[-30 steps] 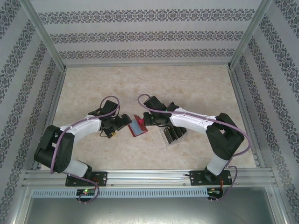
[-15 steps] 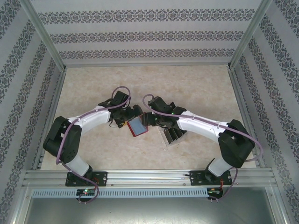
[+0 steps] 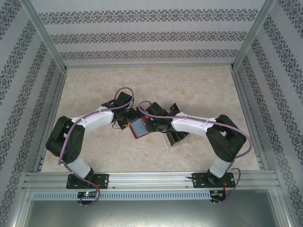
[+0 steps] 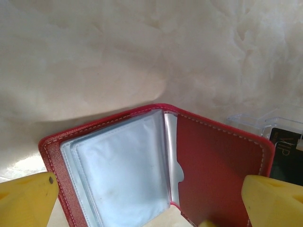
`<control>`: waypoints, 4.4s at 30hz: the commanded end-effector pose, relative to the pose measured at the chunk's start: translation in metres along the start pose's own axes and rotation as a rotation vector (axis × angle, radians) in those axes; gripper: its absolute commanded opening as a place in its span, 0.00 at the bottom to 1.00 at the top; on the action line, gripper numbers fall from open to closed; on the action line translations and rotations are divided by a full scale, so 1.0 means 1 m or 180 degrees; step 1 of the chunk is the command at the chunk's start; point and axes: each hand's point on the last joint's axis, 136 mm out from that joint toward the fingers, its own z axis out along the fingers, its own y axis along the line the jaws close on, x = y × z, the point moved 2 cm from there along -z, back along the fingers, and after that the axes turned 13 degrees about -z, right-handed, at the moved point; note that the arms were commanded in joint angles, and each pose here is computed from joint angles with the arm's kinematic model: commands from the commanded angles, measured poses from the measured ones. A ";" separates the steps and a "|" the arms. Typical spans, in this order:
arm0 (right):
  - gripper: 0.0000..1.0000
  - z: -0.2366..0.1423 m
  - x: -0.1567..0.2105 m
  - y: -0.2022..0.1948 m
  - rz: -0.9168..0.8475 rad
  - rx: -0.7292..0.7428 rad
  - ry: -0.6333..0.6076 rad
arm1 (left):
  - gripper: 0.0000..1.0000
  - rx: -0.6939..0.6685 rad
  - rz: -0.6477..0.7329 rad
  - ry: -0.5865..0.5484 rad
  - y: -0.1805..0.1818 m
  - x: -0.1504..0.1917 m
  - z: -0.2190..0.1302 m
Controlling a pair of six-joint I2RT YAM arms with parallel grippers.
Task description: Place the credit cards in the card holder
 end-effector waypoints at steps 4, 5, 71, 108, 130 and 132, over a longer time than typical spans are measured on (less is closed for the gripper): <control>0.00 -0.005 -0.007 0.002 0.0082 -0.0028 -0.0077 | 1.00 -0.0112 -0.0083 -0.0362 0.013 -0.037 -0.032; 0.00 -0.005 -0.005 0.002 0.0115 -0.0054 -0.0071 | 1.00 -0.0103 -0.0134 -0.0389 0.020 -0.041 -0.037; 0.00 0.041 0.059 0.010 0.1098 -0.0331 0.0074 | 1.00 0.0250 0.0040 -0.0049 0.053 0.013 -0.024; 0.56 -0.008 0.058 0.012 0.0751 -0.0369 -0.0074 | 1.00 0.0760 0.0304 0.0075 -0.053 0.039 -0.010; 0.05 -0.021 0.030 0.051 0.0287 -0.0753 -0.0504 | 1.00 0.0575 0.0360 0.0079 -0.058 0.049 0.013; 0.04 -0.016 0.026 0.054 0.0281 -0.0773 -0.0512 | 1.00 0.0584 0.0375 0.0069 -0.059 0.049 0.011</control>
